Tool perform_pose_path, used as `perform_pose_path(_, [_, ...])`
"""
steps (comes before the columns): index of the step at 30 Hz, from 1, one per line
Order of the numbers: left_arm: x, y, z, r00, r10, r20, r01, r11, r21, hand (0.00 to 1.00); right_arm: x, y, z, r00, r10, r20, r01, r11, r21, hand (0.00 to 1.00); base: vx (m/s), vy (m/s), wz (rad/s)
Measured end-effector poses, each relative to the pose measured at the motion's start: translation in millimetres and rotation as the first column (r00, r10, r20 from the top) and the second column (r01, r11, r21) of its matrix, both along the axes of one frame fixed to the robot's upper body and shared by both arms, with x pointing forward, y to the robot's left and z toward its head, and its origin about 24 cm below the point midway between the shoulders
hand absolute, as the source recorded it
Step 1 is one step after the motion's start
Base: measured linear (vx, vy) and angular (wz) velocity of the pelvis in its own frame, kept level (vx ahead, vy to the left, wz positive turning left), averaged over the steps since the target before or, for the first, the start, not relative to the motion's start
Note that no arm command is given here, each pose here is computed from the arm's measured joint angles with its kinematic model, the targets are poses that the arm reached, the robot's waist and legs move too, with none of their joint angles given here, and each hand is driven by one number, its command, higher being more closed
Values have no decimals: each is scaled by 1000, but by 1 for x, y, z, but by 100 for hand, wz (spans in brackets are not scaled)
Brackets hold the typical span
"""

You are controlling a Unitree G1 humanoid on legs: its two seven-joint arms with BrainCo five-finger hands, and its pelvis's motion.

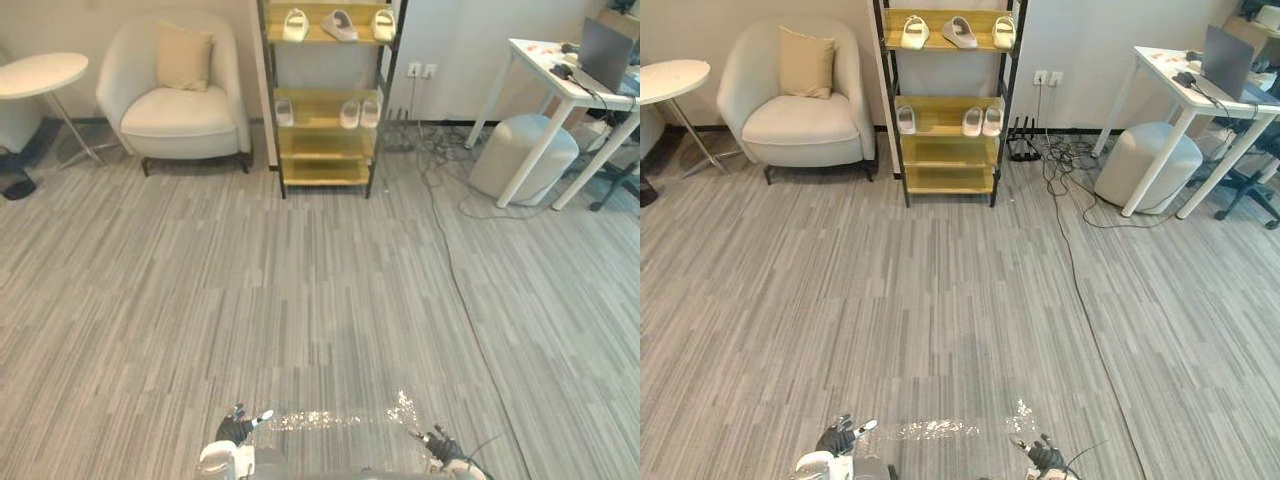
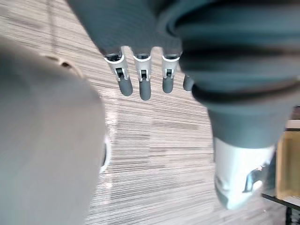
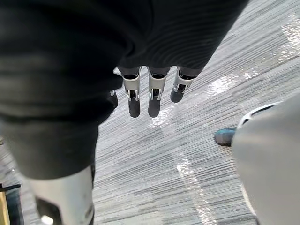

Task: Organize the slippers on the shoe rack

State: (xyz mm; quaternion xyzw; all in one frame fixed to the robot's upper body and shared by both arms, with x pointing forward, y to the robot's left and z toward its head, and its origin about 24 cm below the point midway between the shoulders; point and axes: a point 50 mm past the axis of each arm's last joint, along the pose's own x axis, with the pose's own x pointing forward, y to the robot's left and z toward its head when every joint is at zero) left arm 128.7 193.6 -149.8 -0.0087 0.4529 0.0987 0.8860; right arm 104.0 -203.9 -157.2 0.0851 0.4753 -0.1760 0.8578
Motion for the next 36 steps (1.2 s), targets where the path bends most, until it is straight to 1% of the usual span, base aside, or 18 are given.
perform_pose_path(6, [4, -7, 1, 1000, 0, 21, 0, 1000, -18, 0, 1, -4, 0, 1000, -3, -9, 3, 1000, -17, 0, 222, 151, -39])
perform_pose_path(7, [1, -7, 1, 1000, 23, 18, -22, 999, -27, 0, 2, -8, 1, 1000, 0, -7, 0, 1000, -27, 0, 274, 212, -62])
perform_pose_path(9, [3, -1, 2, 999, 43, 23, -43, 999, -20, 0, 0, -1, 0, 1000, -3, -13, 3, 1000, -10, 0, 406, 212, -31])
perform_pose_path(11, [4, 1, 2, 999, 36, 18, -36, 999, -14, 0, 0, 5, -1, 1000, 0, -13, 0, 1000, 6, 0, 462, 217, -15])
perform_pose_path(14, [0, 5, 1, 1000, 14, -5, -14, 1000, 7, 0, 0, 5, -1, 1000, 12, -6, -12, 1000, 9, 0, 517, 178, 0])
perform_pose_path(17, [3, -4, 0, 999, -38, -13, 38, 999, 1, 0, 12, 4, 3, 998, 53, 22, -52, 999, -8, 0, 634, 76, 20])
perform_pose_path(18, [8, -11, 1, 999, -48, -1, 48, 999, -15, 0, 22, -1, 8, 996, 59, 60, -58, 998, -27, 0, 554, 7, 37])
perform_pose_path(22, [13, -24, 1, 998, -64, 13, 65, 997, -40, 0, 40, -9, 18, 990, 65, 129, -57, 997, -58, 0, 513, -113, 45])
perform_pose_path(24, [8, -19, 0, 997, -71, 0, 71, 997, -24, 0, 32, -6, 14, 993, 55, 108, -51, 998, -45, 0, 641, -287, 53])
perform_pose_path(26, [9, -29, -2, 997, -74, -8, 73, 996, -45, 0, 41, -18, 19, 990, 61, 127, -52, 996, -79, 0, 607, -301, 35])
perform_pose_path(29, [10, -38, -2, 996, -86, -11, 85, 994, -64, 0, 35, -19, 16, 994, 24, 110, -17, 998, -66, 0, 562, -267, 52])
perform_pose_path(31, [13, -36, 0, 998, -65, 8, 65, 996, -65, 0, 27, -17, 13, 997, 23, 79, -19, 998, -60, 0, 469, -209, 36])
perform_pose_path(32, [15, -31, 2, 999, -29, 24, 30, 998, -63, 0, 23, -13, 11, 997, 33, 68, -29, 998, -53, 0, 522, -177, 12])
perform_pose_path(34, [17, -25, 3, 999, -10, 36, 12, 998, -54, 0, 23, -4, 9, 997, 31, 66, -29, 999, -31, 0, 399, -79, 0])
perform_pose_path(36, [20, -25, 5, 999, -11, 52, 13, 999, -53, 0, 29, -4, 10, 997, 30, 77, -28, 999, -32, 0, 347, 22, -31])
